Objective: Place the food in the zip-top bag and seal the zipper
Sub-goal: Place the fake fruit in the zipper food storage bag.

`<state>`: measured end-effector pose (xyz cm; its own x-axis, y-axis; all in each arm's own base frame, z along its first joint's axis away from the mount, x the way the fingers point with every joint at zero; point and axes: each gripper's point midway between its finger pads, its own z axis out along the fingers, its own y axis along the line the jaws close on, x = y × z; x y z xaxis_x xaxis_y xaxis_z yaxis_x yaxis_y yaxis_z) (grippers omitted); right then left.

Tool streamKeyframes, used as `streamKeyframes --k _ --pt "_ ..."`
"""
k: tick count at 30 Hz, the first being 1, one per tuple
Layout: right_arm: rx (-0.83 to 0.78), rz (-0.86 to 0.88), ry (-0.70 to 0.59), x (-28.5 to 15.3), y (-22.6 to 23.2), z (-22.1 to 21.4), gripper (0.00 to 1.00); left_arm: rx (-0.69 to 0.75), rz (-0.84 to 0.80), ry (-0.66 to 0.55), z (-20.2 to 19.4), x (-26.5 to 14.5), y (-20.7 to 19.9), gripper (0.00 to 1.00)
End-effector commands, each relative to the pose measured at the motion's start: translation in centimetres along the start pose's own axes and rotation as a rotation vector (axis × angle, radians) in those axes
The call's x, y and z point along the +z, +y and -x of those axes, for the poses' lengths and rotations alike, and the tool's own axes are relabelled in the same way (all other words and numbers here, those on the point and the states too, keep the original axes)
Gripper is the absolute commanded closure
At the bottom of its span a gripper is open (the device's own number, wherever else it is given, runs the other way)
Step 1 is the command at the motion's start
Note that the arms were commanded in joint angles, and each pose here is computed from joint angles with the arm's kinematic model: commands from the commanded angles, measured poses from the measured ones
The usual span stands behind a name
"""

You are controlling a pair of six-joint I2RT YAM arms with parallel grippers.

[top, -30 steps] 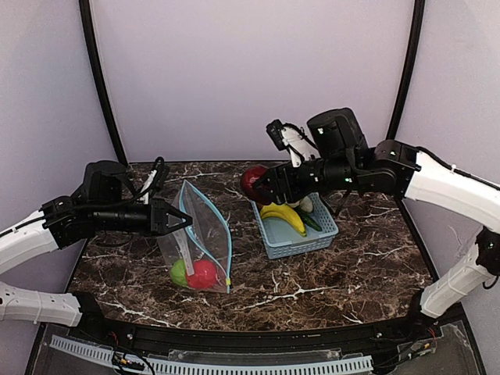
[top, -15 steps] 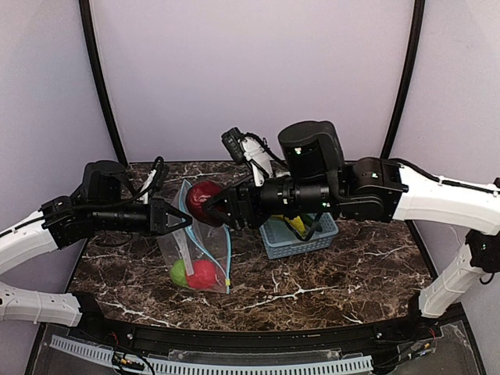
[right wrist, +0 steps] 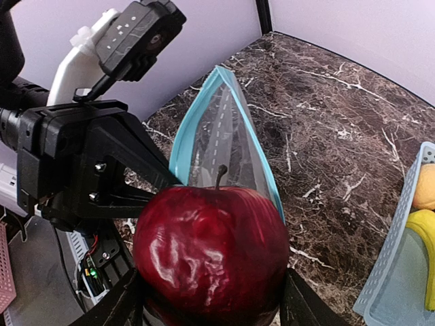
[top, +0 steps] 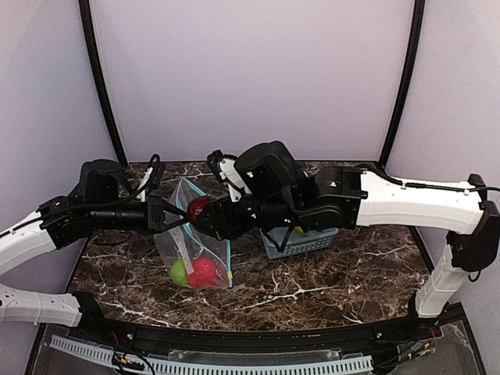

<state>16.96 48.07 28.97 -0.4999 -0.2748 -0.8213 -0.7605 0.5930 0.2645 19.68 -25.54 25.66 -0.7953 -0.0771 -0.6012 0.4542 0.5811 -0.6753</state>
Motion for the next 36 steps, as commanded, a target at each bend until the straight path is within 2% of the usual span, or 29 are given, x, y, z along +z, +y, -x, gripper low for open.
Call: streamKeyframes --k 1,8,18,36 --pt "0.012 -0.121 0.028 0.9 -1.9 -1.1 0.46 0.015 -0.045 -0.032 0.6 -1.1 -1.3 0.99" --pt "-0.002 -0.157 0.085 2.0 -2.4 -2.4 0.41 0.009 -0.046 -0.028 0.3 -1.0 -1.1 0.99" --pt "-0.009 -0.138 0.080 2.0 -1.9 -1.9 0.24 0.012 -0.038 -0.028 0.3 -1.0 -1.0 0.99" --pt "-0.015 -0.054 -0.025 -2.6 -1.0 1.0 0.11 0.000 -0.031 -0.029 0.3 -0.9 -0.7 0.99"
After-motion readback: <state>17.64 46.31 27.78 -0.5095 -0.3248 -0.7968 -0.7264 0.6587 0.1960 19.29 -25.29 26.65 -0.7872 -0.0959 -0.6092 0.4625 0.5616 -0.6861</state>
